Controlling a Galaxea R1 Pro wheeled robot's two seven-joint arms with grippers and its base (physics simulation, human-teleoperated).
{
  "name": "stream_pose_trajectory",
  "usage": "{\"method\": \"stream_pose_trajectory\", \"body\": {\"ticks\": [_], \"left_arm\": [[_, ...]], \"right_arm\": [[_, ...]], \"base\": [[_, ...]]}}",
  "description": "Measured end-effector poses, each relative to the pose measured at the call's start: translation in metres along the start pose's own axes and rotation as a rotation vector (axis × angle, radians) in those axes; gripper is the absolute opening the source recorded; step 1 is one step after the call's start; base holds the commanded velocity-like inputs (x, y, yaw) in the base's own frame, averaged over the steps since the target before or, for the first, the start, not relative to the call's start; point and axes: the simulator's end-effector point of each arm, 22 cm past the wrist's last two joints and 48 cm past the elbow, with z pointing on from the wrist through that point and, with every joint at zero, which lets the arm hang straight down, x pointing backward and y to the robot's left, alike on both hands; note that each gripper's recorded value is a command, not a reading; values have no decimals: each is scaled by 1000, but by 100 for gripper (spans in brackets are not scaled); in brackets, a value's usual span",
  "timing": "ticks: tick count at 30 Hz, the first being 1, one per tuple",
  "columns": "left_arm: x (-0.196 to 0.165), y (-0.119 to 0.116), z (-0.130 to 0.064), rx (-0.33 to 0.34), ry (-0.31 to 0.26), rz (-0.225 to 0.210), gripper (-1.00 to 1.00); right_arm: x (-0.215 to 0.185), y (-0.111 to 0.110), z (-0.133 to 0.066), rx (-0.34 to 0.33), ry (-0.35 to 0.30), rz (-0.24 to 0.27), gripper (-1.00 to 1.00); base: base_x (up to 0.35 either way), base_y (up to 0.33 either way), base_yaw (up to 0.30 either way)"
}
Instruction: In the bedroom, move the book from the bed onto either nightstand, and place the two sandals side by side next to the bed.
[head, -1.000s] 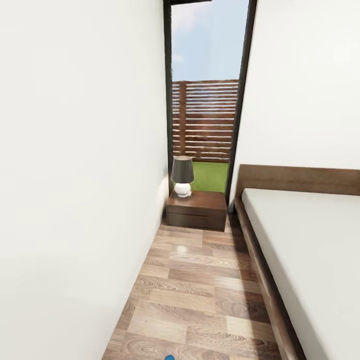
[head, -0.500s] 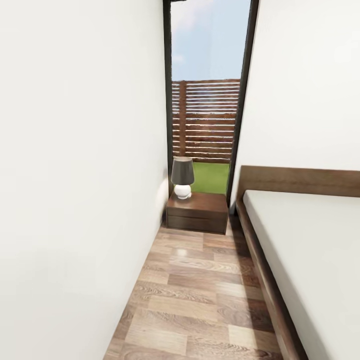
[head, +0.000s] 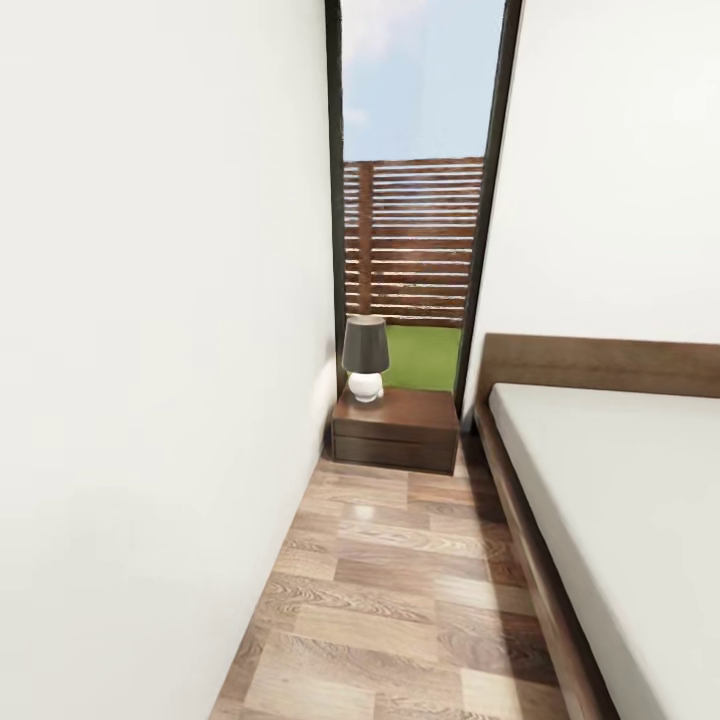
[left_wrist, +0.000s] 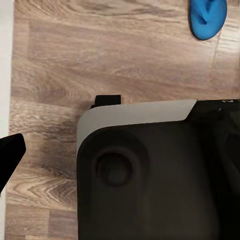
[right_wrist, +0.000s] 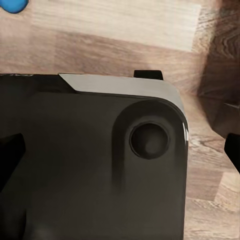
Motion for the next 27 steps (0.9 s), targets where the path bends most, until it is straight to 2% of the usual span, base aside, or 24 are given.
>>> {"method": "stream_pose_trajectory", "body": {"ticks": [8, 27], "left_arm": [[0, 0, 0, 0, 0, 0, 100], [0, 0, 0, -1, 0, 0, 100]], "right_arm": [[1, 0, 0, 0, 1, 0, 100], [1, 1, 0, -1, 1, 0, 100]], "base": [[164, 0, 0], [83, 0, 0]]}}
